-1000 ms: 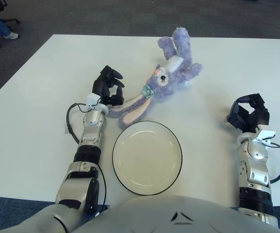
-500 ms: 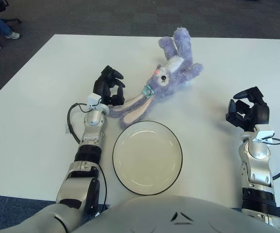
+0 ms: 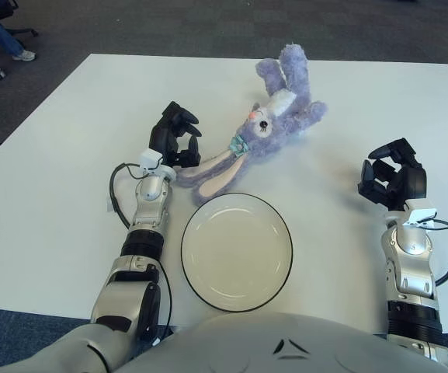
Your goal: Put the doll into the plate.
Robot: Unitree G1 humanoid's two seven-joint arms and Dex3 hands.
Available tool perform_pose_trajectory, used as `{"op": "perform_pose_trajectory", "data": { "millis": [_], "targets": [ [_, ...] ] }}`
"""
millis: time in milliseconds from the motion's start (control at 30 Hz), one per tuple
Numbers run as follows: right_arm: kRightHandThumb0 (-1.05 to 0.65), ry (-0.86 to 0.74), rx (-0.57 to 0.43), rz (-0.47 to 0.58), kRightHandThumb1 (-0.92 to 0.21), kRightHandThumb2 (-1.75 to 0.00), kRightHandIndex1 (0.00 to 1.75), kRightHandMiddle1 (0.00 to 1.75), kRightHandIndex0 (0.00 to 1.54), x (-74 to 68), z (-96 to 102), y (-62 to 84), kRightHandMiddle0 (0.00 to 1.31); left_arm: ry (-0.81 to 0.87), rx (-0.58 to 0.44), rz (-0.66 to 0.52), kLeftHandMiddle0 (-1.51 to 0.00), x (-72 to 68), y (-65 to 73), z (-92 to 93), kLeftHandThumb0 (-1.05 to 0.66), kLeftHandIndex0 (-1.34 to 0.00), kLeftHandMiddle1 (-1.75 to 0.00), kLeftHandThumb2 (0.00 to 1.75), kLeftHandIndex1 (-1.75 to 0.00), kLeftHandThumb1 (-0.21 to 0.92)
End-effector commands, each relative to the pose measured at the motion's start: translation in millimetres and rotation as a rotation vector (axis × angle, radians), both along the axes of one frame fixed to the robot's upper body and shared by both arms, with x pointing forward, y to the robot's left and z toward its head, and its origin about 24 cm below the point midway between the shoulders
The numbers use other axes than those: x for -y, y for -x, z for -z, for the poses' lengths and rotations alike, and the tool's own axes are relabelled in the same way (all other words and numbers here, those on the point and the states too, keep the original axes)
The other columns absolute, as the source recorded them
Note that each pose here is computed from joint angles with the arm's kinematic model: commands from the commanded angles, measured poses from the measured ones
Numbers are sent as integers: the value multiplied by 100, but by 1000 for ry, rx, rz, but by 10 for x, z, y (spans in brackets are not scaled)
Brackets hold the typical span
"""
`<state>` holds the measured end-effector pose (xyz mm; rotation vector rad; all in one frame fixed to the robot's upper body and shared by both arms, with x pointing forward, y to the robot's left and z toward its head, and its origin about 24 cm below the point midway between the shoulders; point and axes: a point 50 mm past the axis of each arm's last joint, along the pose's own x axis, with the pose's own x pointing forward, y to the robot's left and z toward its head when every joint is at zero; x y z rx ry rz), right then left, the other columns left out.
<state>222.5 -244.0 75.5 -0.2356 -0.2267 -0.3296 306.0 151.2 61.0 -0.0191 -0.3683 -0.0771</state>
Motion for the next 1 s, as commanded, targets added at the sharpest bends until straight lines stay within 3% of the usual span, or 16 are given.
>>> {"op": "perform_pose_trajectory", "data": {
  "millis": [0,133,433,567,633,733,967],
  "targets": [
    [-40,55,4,-15,-58,-99,175,175,88,11,-44,-11,41,4,-119,-9,-50,36,155,333,-1,-49,-175,133,-175,32],
    [-40,174,22,-39,-59,-97,175,175,92,-106,-127,-8,39,6,-118,-7,-50,48,151,337,-1,-48,-175,132,-175,32],
    [-37,500,38,-26,-78,-68,175,171,117,-255,-235,-7,30,4,-100,13,-49,60,151,335,-1,-48,-175,131,-175,33],
    [-36,630,73,-17,-86,-54,175,168,95,-296,-265,-10,29,5,-94,18,-49,61,151,333,-1,-47,-175,131,-175,33],
    [-36,685,105,-27,-89,-49,175,168,70,-342,-294,-13,28,6,-93,19,-49,62,150,332,-1,-47,-175,131,-175,34],
    [-36,726,153,-45,-91,-45,175,166,52,-402,-328,-15,28,11,-95,20,-49,67,153,335,-1,-47,-175,131,-175,33],
    [-36,783,237,-65,-92,-43,168,165,29,-486,-385,-33,28,19,-106,26,-49,71,152,340,-1,-48,-175,131,-175,33]
  ]
}}
